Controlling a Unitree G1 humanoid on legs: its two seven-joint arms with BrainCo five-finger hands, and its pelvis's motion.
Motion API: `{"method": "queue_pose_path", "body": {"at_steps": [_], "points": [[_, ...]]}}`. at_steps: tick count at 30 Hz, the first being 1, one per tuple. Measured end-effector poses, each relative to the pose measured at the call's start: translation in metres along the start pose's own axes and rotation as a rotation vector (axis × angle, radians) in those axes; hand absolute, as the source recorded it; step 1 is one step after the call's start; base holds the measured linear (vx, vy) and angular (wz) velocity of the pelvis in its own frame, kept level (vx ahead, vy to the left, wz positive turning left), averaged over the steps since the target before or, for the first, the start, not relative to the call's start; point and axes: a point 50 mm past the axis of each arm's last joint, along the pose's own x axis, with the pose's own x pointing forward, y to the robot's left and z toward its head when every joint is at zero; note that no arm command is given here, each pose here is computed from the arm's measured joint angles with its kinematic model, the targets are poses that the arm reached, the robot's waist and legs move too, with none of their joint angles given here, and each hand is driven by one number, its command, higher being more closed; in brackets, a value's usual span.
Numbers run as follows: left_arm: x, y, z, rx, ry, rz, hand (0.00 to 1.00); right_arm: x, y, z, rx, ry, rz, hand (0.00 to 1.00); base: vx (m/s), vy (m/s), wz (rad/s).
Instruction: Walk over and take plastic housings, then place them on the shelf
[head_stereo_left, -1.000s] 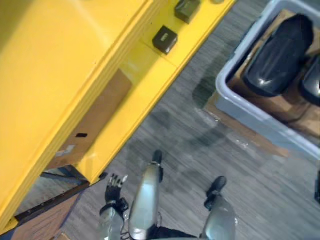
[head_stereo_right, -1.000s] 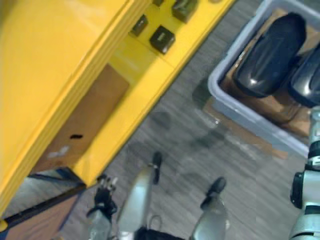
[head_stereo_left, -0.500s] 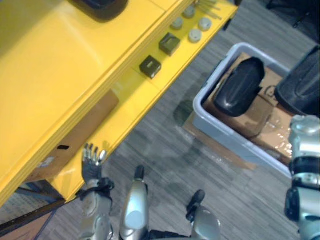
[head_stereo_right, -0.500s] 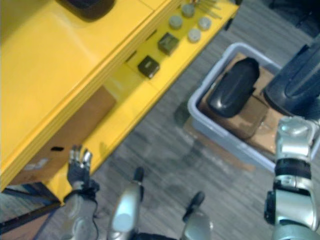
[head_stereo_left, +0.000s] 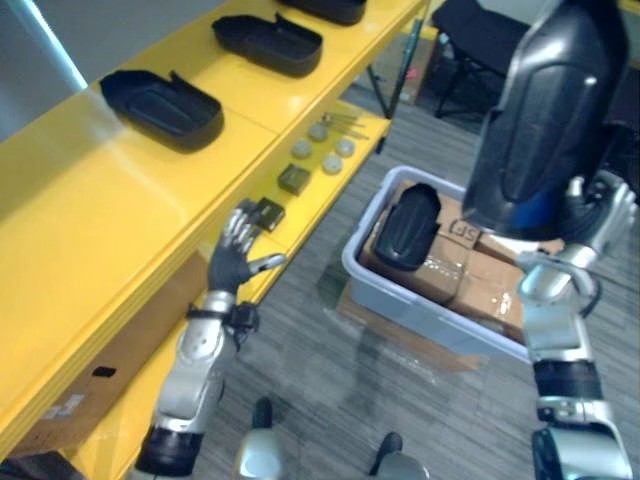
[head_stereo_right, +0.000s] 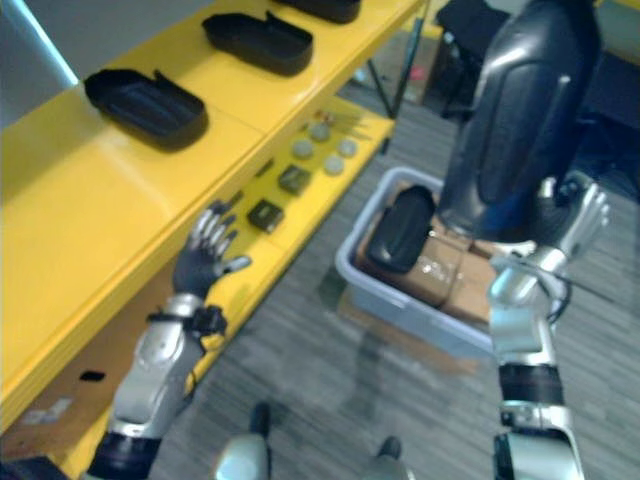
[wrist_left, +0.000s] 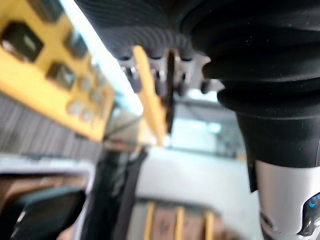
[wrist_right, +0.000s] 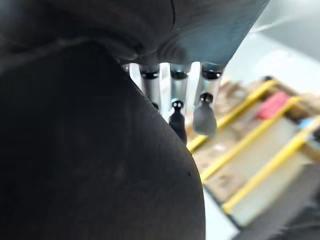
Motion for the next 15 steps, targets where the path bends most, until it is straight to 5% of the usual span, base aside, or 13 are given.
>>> {"method": "queue_pose_path", "body": {"at_steps": [15], "points": [[0.007, -0.015, -0.046, -0.177, 0.279, -0.077, 0.00, -0.026, 0.022, 0.044, 0.081, -0.364, 0.159, 1.00, -0.05, -0.020, -0.04]]}}
